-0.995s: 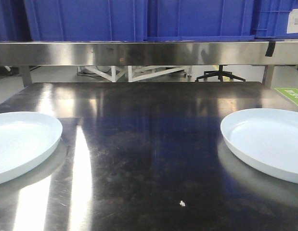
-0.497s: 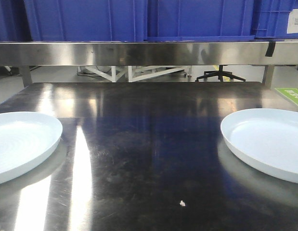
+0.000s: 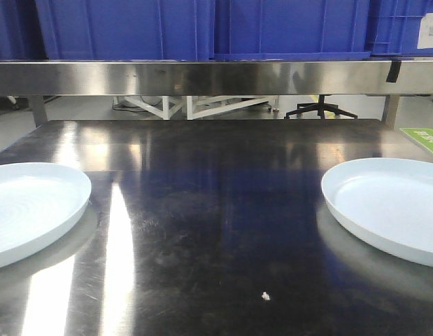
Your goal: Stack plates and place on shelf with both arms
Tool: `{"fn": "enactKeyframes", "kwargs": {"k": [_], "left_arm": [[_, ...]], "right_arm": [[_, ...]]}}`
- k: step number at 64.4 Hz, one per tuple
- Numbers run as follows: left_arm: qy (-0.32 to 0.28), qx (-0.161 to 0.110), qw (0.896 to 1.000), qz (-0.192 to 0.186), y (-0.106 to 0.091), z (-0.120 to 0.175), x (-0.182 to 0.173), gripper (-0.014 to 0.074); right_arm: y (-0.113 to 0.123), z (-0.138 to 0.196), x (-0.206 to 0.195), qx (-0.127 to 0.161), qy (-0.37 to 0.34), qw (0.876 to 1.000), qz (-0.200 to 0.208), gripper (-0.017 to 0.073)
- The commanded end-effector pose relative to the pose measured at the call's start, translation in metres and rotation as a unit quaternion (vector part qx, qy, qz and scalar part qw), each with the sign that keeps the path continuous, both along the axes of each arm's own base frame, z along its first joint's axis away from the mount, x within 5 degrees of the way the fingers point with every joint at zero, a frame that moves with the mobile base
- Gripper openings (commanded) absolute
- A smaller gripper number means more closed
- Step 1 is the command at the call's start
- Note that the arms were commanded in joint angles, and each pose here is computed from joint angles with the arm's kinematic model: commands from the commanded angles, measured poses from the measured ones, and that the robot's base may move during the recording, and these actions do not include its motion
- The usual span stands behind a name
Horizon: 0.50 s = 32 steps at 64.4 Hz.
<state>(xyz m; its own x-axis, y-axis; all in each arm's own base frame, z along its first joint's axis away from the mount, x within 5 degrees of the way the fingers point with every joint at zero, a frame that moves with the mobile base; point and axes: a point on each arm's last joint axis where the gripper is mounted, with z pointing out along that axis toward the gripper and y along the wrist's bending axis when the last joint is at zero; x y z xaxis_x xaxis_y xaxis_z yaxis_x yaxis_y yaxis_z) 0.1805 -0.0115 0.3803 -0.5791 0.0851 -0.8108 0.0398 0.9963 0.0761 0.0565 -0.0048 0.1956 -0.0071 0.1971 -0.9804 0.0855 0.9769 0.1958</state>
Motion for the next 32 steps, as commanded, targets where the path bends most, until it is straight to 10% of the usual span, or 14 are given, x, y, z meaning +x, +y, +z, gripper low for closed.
{"fn": "enactKeyframes", "kwargs": {"k": [1,24,32], "left_arm": [[-0.056,-0.008,0.998,-0.010,-0.0025,0.0180,0.0012,0.0097],[-0.035,-0.006,0.999,-0.006,-0.0018,0.0146,-0.0007,0.0097],[-0.030,-0.005,1.000,-0.006,-0.0017,0.0139,-0.0012,0.0097]], "right_arm": [[0.0003,0.0089,-0.0016,-0.006,-0.053,0.999,0.001,0.0049],[0.0003,0.0094,-0.0016,-0.007,-0.055,0.998,0.001,0.0049],[0.0003,0.0094,-0.0016,-0.072,-0.050,0.996,-0.001,0.0049]]}}
